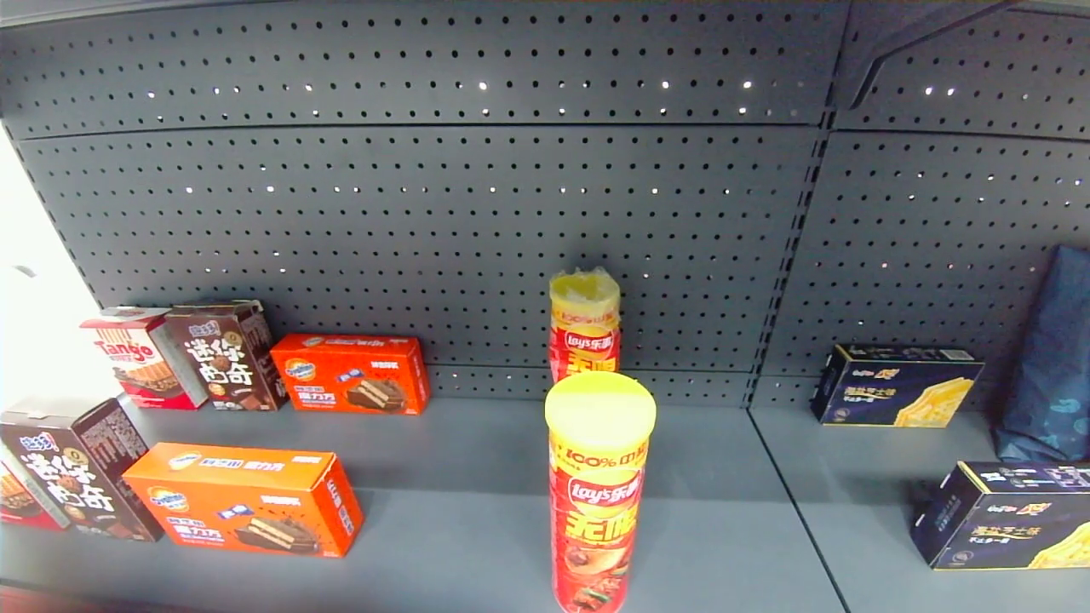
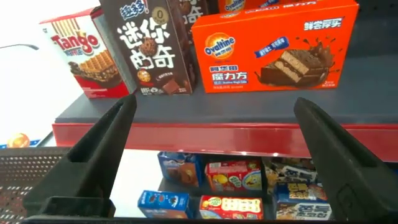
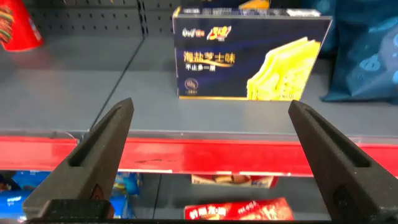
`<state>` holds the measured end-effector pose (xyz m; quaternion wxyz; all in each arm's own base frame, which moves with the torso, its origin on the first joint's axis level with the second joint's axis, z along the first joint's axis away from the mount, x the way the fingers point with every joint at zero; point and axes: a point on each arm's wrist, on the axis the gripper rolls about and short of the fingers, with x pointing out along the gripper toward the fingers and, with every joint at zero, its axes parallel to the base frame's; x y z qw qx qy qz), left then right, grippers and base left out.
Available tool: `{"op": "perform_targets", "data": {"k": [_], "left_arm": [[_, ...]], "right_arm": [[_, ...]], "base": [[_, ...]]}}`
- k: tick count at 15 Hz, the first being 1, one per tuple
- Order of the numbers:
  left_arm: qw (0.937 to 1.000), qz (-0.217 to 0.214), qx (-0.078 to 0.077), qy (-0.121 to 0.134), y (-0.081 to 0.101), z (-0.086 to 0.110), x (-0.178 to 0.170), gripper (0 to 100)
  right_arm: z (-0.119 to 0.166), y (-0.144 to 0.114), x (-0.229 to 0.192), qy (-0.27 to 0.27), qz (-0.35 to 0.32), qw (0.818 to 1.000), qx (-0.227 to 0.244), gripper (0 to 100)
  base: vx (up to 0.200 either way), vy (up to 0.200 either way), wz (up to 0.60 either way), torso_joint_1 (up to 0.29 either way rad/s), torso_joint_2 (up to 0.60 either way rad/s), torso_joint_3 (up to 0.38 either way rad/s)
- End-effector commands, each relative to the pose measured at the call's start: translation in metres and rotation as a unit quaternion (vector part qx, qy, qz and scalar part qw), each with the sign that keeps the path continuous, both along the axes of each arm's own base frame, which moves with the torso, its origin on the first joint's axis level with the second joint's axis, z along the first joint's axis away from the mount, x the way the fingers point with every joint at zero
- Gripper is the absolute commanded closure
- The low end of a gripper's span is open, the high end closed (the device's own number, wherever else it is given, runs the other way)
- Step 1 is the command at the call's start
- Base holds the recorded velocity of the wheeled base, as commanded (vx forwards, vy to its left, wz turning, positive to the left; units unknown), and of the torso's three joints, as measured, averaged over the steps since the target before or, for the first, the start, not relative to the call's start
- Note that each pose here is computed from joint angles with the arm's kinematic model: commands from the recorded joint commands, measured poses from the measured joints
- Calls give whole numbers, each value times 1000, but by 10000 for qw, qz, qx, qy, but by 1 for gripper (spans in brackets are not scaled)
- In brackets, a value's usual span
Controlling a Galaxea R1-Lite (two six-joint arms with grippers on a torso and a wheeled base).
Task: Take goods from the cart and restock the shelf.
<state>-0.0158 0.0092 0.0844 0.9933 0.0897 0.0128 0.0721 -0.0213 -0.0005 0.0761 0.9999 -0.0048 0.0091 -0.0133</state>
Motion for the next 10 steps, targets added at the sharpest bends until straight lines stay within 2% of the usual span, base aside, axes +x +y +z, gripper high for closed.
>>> {"op": "perform_targets", "data": {"k": [1, 3, 4, 7, 8, 9, 10], "left_arm": [[9998, -183, -116, 20, -1, 0, 1, 0], [9979, -627, -133, 70, -2, -1, 1, 0], [9924, -1222, -138, 87, -3, -1, 1, 0], [9763, -2159, -143, 86, -1, -1, 2, 0], [9693, -2452, -179, -29, 0, -1, 0, 0], [9673, -2520, -229, -160, 2, -3, -2, 0], [9685, -2466, -326, -67, 1, -2, -2, 0]], "right_arm": [[0, 0, -1, -98, 10, 10000, 1, 0], [0, 0, -1, -98, 3, 10000, 1, 0], [0, 0, -1, -98, 3, 10000, 1, 0], [0, 0, -1, -98, 3, 10000, 1, 0], [0, 0, -1, -98, 3, 10000, 1, 0], [0, 0, -1, -98, 10, 10000, 1, 0], [0, 0, -1, -98, 10, 10000, 1, 0]], "base": [[0, 0, 0, 0, 0, 0], [0, 0, 0, 0, 0, 0], [0, 0, 0, 0, 0, 0], [0, 0, 0, 0, 0, 0], [0, 0, 0, 0, 0, 0], [0, 0, 0, 0, 0, 0], [0, 0, 0, 0, 0, 0]]}}
